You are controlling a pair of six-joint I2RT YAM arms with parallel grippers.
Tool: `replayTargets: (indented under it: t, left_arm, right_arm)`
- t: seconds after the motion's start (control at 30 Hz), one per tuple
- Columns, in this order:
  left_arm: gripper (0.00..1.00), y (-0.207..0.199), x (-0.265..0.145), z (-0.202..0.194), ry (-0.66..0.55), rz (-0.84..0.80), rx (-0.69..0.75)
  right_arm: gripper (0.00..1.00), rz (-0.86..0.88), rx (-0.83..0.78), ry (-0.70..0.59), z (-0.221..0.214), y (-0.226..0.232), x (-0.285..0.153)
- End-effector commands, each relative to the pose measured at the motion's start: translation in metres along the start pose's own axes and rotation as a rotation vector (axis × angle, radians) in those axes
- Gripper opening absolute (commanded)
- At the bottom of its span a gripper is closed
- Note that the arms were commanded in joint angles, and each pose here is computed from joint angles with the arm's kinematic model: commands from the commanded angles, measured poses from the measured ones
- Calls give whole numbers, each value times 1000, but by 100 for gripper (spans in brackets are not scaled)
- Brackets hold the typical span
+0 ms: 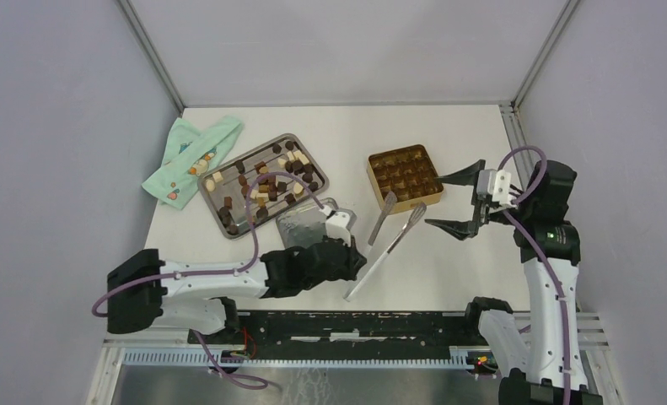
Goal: Pack the chocolate
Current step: Pick up the clamp from the center of the board.
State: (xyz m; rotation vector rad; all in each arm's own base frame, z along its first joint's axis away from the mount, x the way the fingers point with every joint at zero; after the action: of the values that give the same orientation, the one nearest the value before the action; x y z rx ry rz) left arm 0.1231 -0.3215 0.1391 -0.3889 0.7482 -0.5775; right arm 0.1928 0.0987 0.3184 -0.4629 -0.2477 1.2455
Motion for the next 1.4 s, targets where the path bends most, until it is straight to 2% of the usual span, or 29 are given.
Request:
replayTargets:
  t: [0.0, 0.17, 0.4, 0.5, 0.57, 0.67, 0.8, 0.87, 1.03, 1.37]
  left_arm:
    - [2, -37, -34, 65, -176, -310, -322]
    - [2, -36, -73, 118, -347, -454, -435]
    - [2, -67, -84, 142, -407, -658, -405]
    - [2, -78, -84, 149, -449, -757, -394]
    - [2, -79, -83, 155, -476, -781, -379]
    - [2, -77, -82, 160, -492, -800, -363]
    - [2, -84, -91, 161, -504, -881, -324]
    - [2, -88, -95, 162, -508, -914, -311]
    - [2, -90, -110, 161, -536, -1003, -300]
    - [2, -100, -118, 158, -501, -1069, -266]
  right_arm:
    - [90, 101, 32, -111, 17, 23, 3]
    - [89, 119, 100, -114, -5, 32, 8]
    - [86, 184, 212, -94, -26, 45, 26]
    - [84, 69, 268, 19, -37, 25, 39]
    - [84, 38, 279, 23, -37, 18, 40]
    - [84, 94, 338, -32, -27, 23, 43]
    - [84, 93, 551, -164, -4, 27, 54]
    - [84, 132, 608, -233, 16, 31, 60]
    - [84, 124, 776, -284, 44, 17, 69]
    - [80, 119, 832, -388, 76, 4, 78]
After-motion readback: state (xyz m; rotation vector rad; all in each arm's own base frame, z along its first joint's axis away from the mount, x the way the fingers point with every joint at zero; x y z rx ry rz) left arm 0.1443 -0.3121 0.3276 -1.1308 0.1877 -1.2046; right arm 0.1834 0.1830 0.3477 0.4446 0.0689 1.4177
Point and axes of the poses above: each gripper's point midway between its finger pads, its own x axis out along the fingers, its own y axis along the line the jaws close on, z = x × y, the point moved 4 cm from there along -x, back along the fingers, and after that the axes turned 10 degrees about -x, right-handed, at the moved point
